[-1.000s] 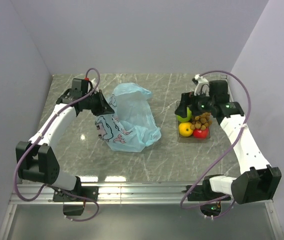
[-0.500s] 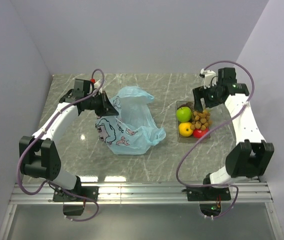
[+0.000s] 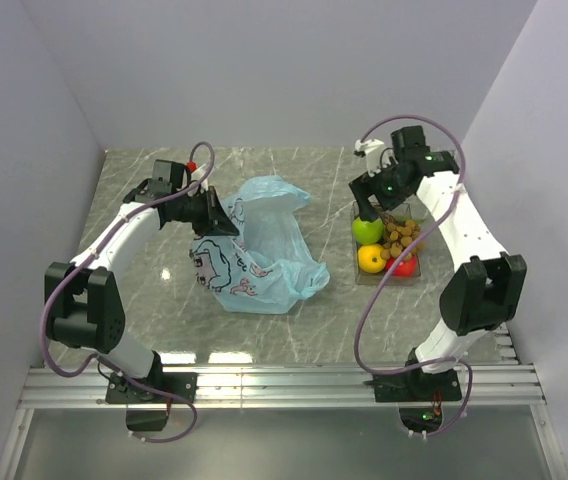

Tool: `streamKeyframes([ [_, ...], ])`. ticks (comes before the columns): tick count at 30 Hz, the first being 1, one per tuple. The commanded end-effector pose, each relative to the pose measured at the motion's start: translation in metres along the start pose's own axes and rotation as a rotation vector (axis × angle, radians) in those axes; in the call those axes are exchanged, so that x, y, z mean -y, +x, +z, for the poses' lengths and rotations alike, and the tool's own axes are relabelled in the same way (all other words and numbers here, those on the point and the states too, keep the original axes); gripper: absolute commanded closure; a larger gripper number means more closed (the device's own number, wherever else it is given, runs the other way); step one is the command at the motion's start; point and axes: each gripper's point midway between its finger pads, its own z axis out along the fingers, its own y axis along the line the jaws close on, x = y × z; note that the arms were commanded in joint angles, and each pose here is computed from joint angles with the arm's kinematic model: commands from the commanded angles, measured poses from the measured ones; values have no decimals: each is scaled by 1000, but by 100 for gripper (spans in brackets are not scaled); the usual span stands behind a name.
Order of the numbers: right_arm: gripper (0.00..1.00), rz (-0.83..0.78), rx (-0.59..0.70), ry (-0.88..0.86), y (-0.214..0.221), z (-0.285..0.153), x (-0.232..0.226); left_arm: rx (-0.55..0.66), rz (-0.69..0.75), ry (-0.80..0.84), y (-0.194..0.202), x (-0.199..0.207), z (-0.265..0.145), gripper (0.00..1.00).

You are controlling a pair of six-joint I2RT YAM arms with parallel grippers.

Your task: Place the fake fruits into the plastic bag and tie a complex knot

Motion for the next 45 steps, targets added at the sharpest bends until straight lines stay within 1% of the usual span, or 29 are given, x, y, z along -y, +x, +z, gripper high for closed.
streamKeyframes([
  [1,8,-30,-50,79,3,18,9,18,47,22,-7,9,-7,100],
  [6,6,-33,-110,97,8,37,1,26,53,13,-8,8,-7,100],
  [16,6,8,-206,42,31,65,-8,21,41,3,-9,4,-4,100],
  [28,7,21,-230,33,38,77,-9,14,36,5,-8,2,-3,100],
  [31,14,17,-234,25,37,76,-11,16,37,7,-8,2,-3,100],
  [32,19,15,-232,24,36,74,-11,15,36,8,-8,3,-3,100],
  [33,22,20,-229,22,36,72,-11,12,35,11,-8,3,-2,100],
  [34,28,18,-224,20,34,69,-12,11,36,11,-7,3,-2,100],
  [37,34,20,-199,21,28,58,-14,11,33,15,-7,3,-3,100],
  [45,38,48,-83,14,-7,23,-13,1,24,40,-7,5,-3,100],
])
